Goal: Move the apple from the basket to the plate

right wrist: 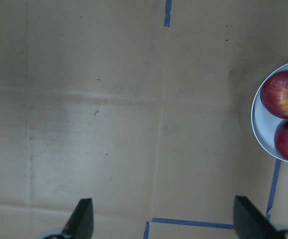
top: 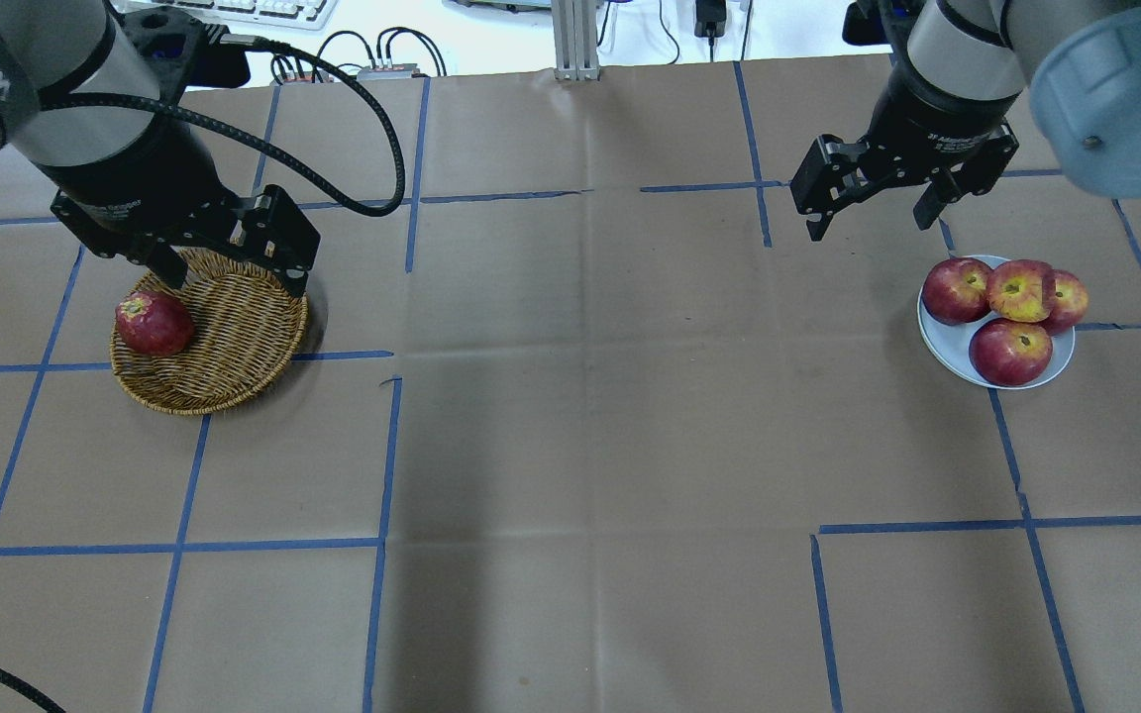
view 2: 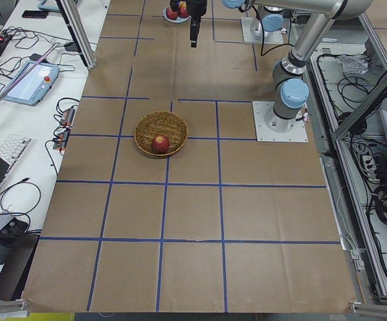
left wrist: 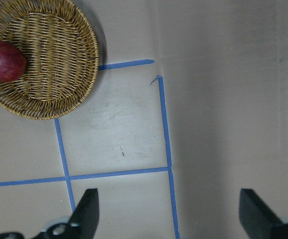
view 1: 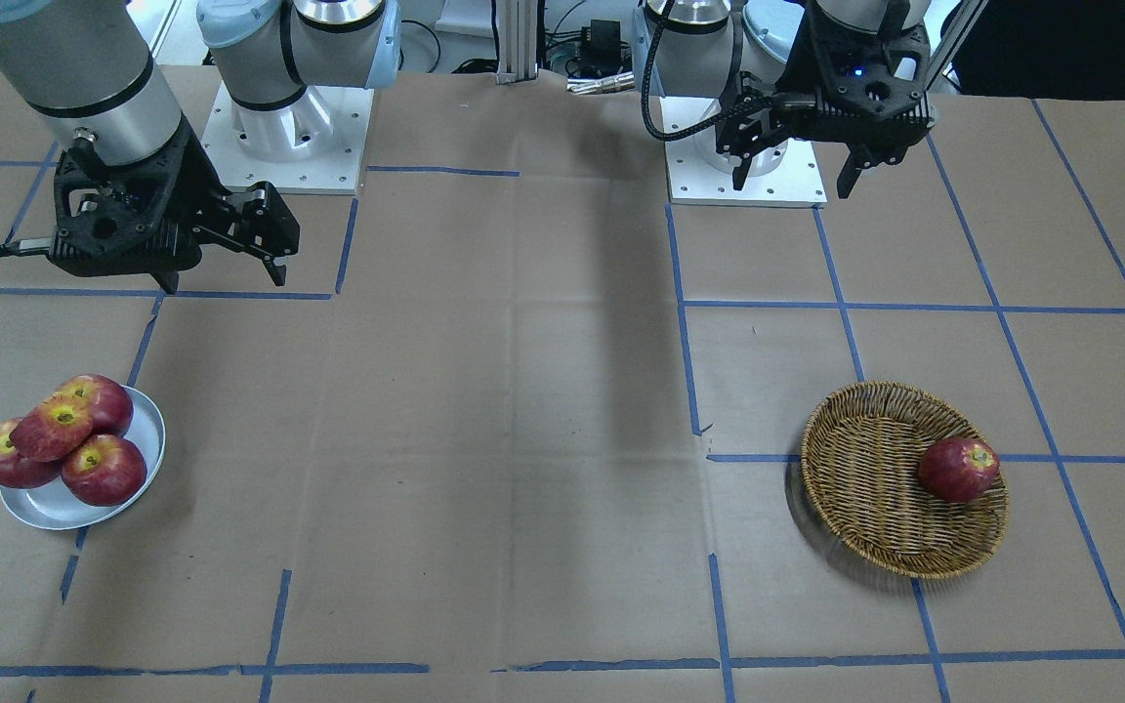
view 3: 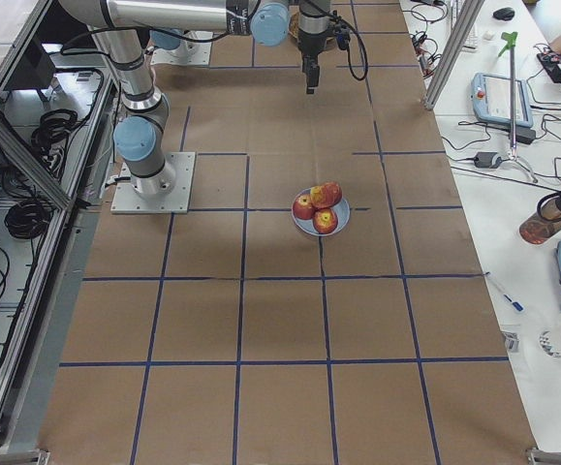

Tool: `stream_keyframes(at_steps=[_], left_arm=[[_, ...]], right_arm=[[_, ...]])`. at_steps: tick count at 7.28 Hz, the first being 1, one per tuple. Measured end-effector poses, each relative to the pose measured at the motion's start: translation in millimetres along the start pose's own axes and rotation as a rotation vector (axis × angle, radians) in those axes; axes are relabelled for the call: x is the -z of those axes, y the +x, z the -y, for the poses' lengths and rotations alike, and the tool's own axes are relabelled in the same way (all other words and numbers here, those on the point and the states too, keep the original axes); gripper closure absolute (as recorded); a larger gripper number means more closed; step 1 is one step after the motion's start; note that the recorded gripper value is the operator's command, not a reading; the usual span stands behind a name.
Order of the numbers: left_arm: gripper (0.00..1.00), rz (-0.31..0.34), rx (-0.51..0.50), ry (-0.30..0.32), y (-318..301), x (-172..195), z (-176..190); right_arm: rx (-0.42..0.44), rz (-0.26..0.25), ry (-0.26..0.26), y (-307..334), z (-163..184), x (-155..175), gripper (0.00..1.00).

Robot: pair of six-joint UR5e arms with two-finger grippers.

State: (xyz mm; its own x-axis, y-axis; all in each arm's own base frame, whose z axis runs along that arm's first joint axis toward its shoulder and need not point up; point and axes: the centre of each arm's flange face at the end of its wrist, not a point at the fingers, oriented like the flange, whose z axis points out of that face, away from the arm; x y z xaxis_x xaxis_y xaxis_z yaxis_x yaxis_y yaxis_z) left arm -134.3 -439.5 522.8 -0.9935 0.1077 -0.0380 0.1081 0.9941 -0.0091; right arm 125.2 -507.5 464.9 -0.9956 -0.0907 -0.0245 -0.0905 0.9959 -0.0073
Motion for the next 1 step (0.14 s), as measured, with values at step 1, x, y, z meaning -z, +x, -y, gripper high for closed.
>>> stream_keyframes(at_steps=[1], left_arm=[[0.01,-0.002,-0.003,-0.015,0.4,-3.4,-1.6]], right_arm=[[0.0,-0.001,0.0,0.1,-0.3,0.1,0.0]])
